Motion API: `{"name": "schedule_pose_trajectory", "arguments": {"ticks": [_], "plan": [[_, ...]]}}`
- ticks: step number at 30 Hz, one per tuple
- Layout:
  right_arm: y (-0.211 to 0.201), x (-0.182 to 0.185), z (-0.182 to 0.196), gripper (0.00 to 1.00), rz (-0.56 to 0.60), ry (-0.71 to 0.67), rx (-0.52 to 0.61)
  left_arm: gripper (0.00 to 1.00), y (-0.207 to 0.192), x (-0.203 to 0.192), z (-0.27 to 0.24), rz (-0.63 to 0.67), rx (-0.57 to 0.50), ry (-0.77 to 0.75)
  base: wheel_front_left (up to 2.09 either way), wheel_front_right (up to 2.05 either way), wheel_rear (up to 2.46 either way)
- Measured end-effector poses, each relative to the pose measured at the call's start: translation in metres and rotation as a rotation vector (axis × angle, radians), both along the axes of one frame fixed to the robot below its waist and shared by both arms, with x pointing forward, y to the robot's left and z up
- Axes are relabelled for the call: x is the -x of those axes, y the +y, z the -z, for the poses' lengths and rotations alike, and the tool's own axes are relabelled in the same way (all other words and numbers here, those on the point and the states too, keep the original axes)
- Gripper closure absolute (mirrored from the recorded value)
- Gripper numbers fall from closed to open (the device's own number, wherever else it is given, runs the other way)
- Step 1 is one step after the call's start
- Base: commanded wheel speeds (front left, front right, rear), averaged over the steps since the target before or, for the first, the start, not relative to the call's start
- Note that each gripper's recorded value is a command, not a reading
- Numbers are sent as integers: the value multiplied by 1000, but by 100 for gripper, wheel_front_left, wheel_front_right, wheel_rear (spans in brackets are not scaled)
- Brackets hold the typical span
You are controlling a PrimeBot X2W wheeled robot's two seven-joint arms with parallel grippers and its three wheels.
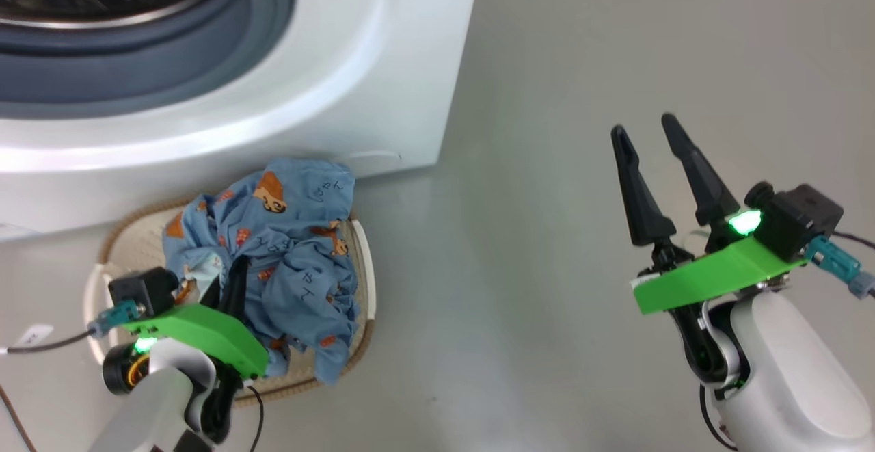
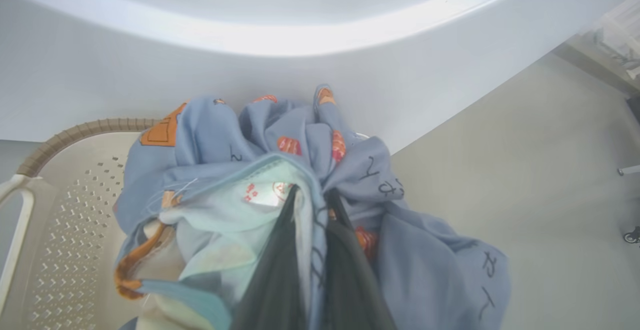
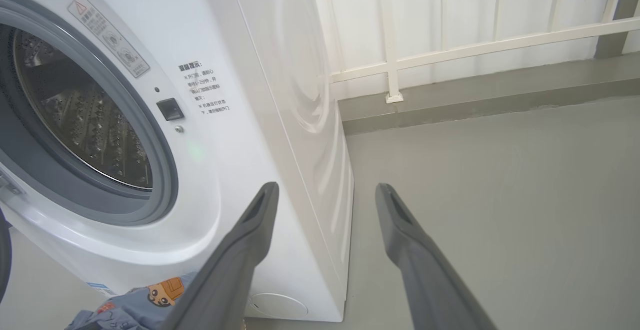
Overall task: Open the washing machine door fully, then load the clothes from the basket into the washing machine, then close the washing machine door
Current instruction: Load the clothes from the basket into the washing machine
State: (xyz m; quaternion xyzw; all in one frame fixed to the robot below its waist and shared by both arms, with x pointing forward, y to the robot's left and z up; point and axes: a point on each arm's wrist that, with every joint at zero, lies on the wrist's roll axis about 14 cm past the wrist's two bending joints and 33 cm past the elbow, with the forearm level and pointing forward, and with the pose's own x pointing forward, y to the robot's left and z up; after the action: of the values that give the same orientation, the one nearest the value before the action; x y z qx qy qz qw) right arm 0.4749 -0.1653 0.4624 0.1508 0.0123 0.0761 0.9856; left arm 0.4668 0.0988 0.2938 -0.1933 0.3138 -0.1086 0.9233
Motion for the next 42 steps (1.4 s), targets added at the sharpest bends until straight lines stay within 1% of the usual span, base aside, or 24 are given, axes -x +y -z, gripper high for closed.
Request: {"name": "schedule_pose_trajectory", "arguments": {"ticks": [7, 14, 18, 31, 34, 42], "plan": [[6, 21, -20, 0, -16, -33, -7, 100, 12, 8, -49, -41, 36, -117, 0, 0, 0], [12, 41, -36, 0, -31, -62, -15, 100, 25, 15, -104, -89, 75, -267, 0, 0, 0], [10, 55, -44, 0, -34, -77, -12, 100, 31, 26, -128, -116, 67, -335, 0, 0, 0], [5, 86, -68, 0, -35, -138, 6, 100, 38, 56, -212, -137, -11, -589, 0, 0, 0], [6, 87, -71, 0, -38, -146, 6, 100, 39, 60, -222, -148, -2, -611, 0, 0, 0], [2, 89, -70, 0, -26, -145, 7, 100, 38, 64, -228, -157, 0, -622, 0, 0, 0]]}}
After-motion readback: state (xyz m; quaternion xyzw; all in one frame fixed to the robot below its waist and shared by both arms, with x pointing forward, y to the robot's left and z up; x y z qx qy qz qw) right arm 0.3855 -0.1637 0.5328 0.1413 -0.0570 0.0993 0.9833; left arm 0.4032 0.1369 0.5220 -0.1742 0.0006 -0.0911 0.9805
